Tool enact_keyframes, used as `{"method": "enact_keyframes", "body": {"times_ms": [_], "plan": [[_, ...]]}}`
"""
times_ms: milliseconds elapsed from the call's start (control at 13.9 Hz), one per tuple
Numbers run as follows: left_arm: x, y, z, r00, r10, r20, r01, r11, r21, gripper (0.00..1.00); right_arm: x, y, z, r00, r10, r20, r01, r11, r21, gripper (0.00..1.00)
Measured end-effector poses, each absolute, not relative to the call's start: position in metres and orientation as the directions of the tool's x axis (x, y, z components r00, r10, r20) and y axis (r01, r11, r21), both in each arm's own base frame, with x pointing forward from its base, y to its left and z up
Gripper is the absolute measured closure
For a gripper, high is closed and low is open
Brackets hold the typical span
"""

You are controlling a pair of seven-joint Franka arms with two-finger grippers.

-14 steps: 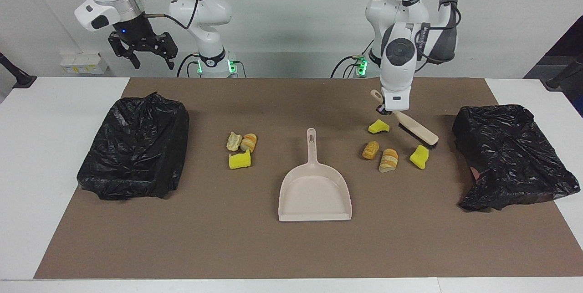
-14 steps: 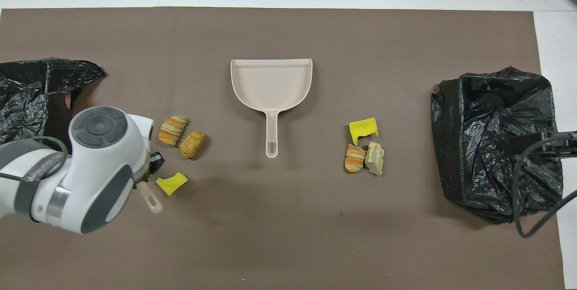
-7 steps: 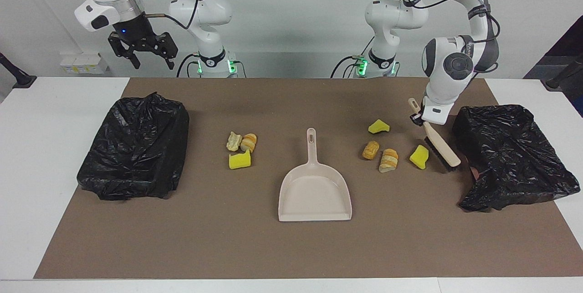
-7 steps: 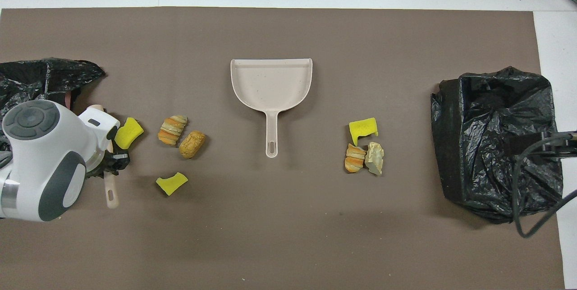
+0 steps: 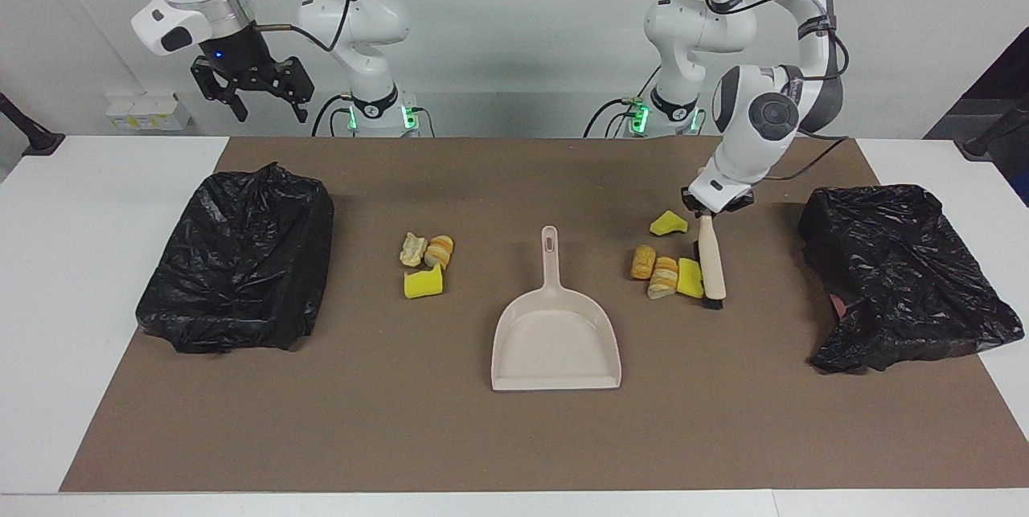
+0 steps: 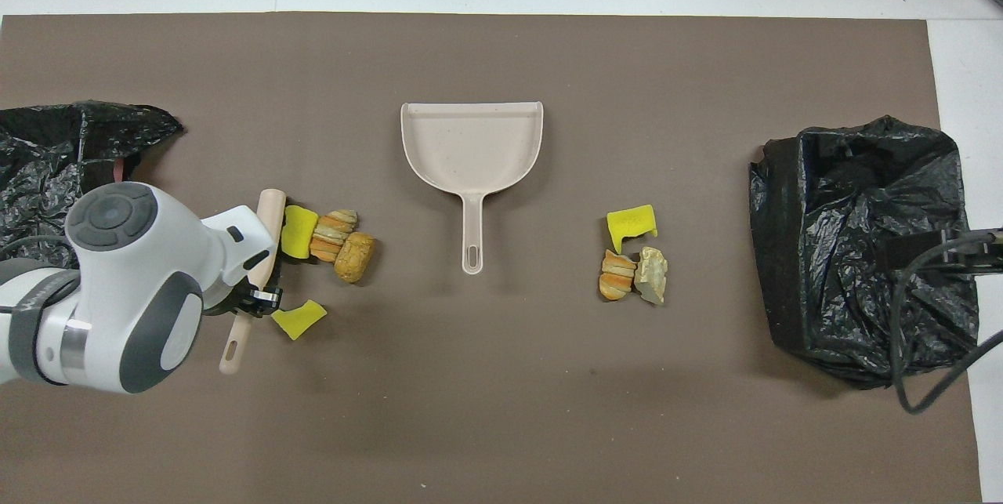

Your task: Sweep and dump trash in bin

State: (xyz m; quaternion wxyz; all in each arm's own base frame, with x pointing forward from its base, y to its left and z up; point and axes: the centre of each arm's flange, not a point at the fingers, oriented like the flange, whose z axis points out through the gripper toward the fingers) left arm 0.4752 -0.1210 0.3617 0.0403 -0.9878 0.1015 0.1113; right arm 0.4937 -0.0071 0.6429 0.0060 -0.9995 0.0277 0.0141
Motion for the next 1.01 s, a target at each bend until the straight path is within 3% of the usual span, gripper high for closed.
{"method": "enact_keyframes", "body": {"times_ms": [360, 649, 1009], "plan": [[0.474, -0.145, 0.387, 0.950, -0.225, -0.219, -0.242, -0.969, -0.056, 0.74, 0.494, -0.007, 0.643, 0.998, -0.055, -0.028, -0.056, -0.998, -0.011, 0.00], [0.471, -0.125, 0.430, 0.977, -0.064, -0.204, -0.082, -0.994, -0.077, 0.74, 0.494, -0.007, 0.643, 0.998, -0.055, -0.028, -0.056, -0.998, -0.011, 0.00], [0.472, -0.097, 0.427, 0.973, 0.107, -0.205, 0.088, -0.991, -0.102, 0.74, 0.494, -0.007, 0.643, 0.998, -0.055, -0.029, -0.055, -0.998, -0.011, 0.00]]}}
